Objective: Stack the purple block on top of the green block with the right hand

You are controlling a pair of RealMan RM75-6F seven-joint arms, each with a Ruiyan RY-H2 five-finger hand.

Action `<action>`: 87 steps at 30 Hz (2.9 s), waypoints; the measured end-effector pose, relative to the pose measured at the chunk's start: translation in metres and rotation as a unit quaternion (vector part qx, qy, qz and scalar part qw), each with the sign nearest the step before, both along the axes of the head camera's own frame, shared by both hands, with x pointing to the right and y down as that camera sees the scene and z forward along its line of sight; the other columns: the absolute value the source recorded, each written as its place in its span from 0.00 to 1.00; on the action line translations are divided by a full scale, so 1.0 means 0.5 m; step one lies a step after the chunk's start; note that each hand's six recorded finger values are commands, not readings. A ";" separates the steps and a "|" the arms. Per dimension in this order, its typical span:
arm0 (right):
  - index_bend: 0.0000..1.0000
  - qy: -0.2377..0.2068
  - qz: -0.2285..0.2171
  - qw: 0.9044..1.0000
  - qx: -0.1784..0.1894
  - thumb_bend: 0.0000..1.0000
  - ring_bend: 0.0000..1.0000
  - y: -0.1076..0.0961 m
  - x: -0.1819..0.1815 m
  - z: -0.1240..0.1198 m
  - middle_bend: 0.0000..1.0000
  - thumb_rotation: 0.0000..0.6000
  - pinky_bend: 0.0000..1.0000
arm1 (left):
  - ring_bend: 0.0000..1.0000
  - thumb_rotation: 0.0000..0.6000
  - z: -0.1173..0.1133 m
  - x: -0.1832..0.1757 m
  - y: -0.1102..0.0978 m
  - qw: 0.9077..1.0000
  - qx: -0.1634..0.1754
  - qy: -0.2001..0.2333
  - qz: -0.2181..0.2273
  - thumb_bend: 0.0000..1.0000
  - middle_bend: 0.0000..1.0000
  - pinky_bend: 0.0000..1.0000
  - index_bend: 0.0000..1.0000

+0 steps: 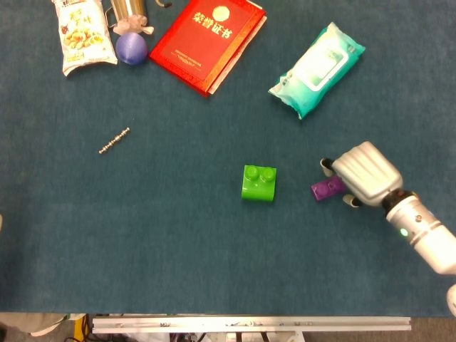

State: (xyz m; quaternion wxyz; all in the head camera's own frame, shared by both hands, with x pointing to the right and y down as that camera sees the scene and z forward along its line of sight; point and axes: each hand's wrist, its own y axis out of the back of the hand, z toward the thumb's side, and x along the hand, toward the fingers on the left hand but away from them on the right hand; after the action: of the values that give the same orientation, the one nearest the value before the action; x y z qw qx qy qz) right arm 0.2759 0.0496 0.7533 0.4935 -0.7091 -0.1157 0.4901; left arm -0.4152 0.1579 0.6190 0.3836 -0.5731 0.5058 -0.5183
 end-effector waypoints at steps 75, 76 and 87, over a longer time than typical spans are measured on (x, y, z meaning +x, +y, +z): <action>0.70 -0.070 0.022 0.997 0.001 0.26 0.92 -0.096 -0.186 -0.102 0.87 1.00 1.00 | 0.19 1.00 -0.008 -0.019 0.013 1.000 0.004 -0.002 -0.008 0.29 0.24 0.09 0.24; 0.70 -0.071 0.022 0.997 0.000 0.26 0.93 -0.096 -0.187 -0.102 0.87 1.00 1.00 | 0.19 1.00 -0.008 -0.019 0.014 1.000 0.004 -0.002 -0.008 0.29 0.24 0.09 0.24; 0.70 -0.062 0.011 0.998 -0.029 0.26 0.93 -0.095 -0.233 -0.094 0.87 1.00 1.00 | 0.19 1.00 -0.005 -0.017 0.014 1.000 0.002 -0.002 -0.007 0.29 0.24 0.09 0.24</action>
State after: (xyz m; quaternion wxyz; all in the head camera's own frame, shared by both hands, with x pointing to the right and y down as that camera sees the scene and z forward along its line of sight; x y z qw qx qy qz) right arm 0.1594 0.0023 0.7065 0.4591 -0.7510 -0.1398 0.4535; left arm -0.4235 0.1650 0.6166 0.3817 -0.5675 0.5102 -0.5214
